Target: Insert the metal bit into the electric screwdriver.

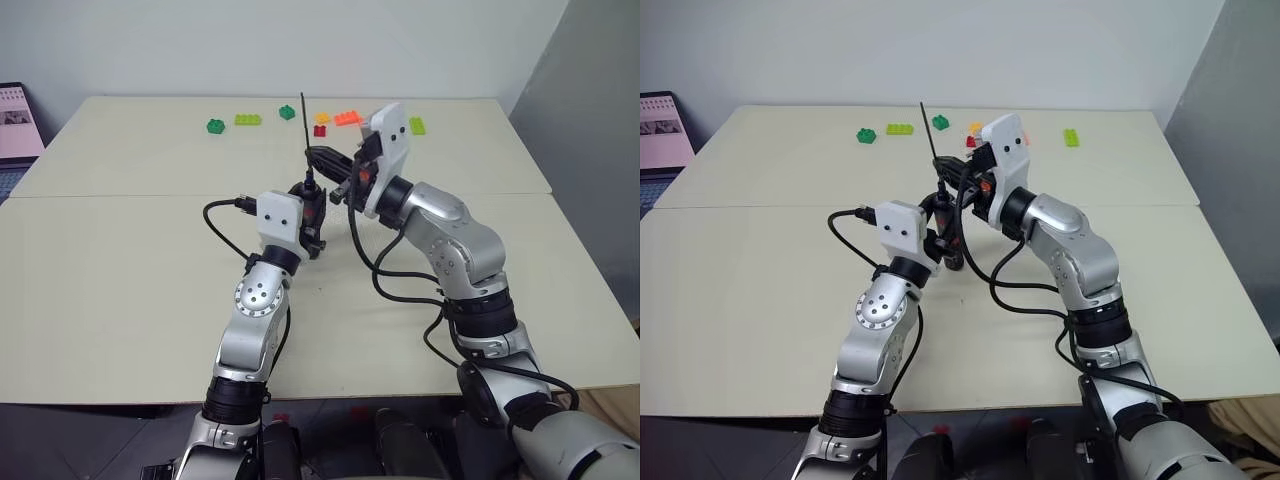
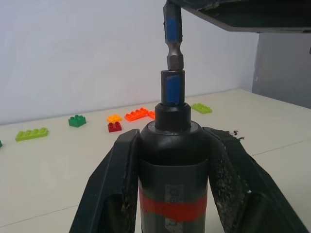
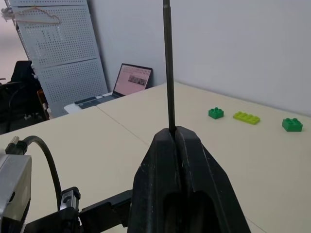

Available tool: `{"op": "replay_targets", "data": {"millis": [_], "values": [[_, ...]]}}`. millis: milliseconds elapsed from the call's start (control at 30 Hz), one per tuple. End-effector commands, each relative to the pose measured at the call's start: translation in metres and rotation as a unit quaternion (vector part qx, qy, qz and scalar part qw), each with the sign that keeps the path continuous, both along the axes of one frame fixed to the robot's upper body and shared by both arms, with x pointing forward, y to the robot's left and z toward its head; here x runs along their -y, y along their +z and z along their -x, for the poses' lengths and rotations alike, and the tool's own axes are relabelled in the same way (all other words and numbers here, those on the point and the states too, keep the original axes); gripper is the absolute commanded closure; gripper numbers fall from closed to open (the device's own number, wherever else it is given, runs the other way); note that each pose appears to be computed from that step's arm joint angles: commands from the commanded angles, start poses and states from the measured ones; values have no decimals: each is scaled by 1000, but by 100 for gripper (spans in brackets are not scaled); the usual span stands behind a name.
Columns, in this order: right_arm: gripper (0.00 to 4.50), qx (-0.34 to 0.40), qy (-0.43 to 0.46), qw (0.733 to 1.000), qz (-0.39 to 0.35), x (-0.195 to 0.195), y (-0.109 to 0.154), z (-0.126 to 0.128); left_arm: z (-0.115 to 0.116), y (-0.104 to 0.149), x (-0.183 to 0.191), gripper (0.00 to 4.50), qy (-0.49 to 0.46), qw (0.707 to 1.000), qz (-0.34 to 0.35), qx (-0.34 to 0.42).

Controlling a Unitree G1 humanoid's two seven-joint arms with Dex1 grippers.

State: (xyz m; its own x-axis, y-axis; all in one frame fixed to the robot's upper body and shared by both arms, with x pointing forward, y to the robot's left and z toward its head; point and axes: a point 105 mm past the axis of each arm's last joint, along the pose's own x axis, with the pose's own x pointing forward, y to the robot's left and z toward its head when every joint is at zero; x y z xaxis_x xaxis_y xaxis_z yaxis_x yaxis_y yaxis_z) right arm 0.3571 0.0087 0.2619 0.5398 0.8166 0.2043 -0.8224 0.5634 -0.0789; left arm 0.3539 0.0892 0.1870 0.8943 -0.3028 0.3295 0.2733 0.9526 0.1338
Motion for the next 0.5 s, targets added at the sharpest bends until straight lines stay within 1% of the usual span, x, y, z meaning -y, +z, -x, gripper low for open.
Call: {"op": "replay_targets", "data": {"millis": [33, 233, 500], "values": [[450, 15, 14, 1000, 3, -5, 3, 7, -2, -10, -5, 287, 12, 1000, -17, -17], [450, 14, 12, 1000, 10, -5, 2, 6, -2, -10, -5, 287, 11, 1000, -17, -17], [450, -23, 8, 999, 29, -1, -9, 4, -2, -11, -5, 287, 12, 1000, -16, -17]]}}
